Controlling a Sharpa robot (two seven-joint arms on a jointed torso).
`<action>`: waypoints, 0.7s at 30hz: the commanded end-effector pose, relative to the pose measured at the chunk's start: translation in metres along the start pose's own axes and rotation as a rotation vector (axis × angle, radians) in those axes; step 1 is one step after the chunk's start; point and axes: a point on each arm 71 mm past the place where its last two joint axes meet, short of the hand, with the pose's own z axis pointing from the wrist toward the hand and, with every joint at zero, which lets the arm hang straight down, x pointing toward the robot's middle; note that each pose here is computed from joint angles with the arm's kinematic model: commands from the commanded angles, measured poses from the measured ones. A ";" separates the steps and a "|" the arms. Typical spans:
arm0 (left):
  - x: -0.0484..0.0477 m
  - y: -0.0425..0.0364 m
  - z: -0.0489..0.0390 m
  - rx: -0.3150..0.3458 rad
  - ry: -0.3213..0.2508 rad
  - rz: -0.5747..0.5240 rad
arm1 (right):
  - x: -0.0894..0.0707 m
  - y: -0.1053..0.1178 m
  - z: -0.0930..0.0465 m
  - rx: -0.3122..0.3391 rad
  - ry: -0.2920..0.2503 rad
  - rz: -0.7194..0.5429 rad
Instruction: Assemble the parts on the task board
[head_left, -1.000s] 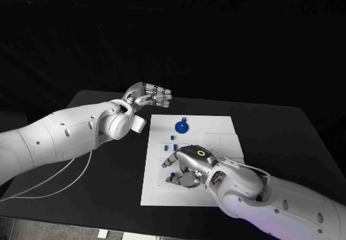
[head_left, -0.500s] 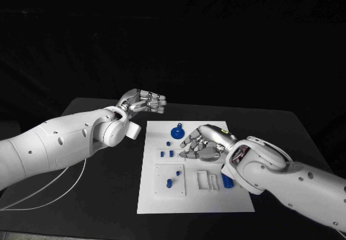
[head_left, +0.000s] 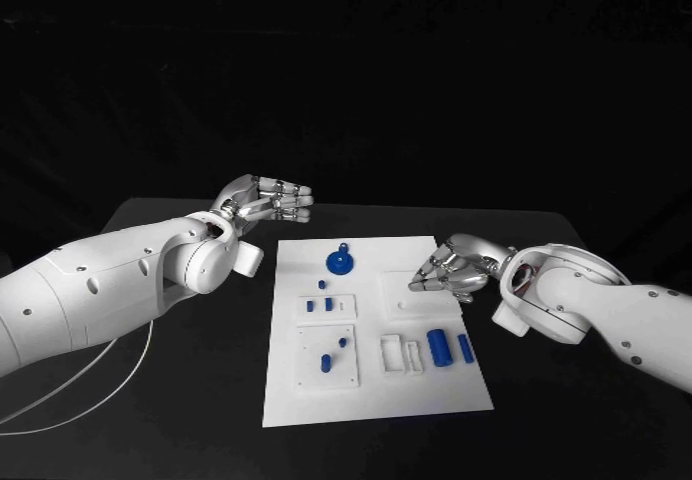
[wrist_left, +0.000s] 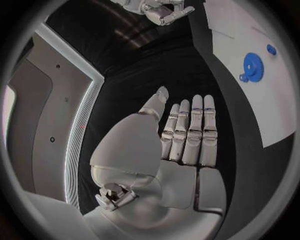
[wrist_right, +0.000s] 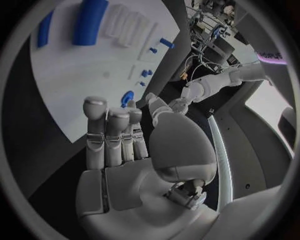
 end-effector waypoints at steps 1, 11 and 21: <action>-0.0001 -0.0011 -0.0007 0.011 0.011 -0.017 | 0.008 -0.015 -0.007 0.145 0.175 0.009; 0.0002 0.0016 -0.0082 0.023 0.051 -0.030 | 0.002 -0.033 -0.025 0.264 0.162 0.020; 0.0025 0.0073 -0.0130 0.016 0.064 -0.034 | 0.011 -0.036 -0.033 0.335 0.184 -0.013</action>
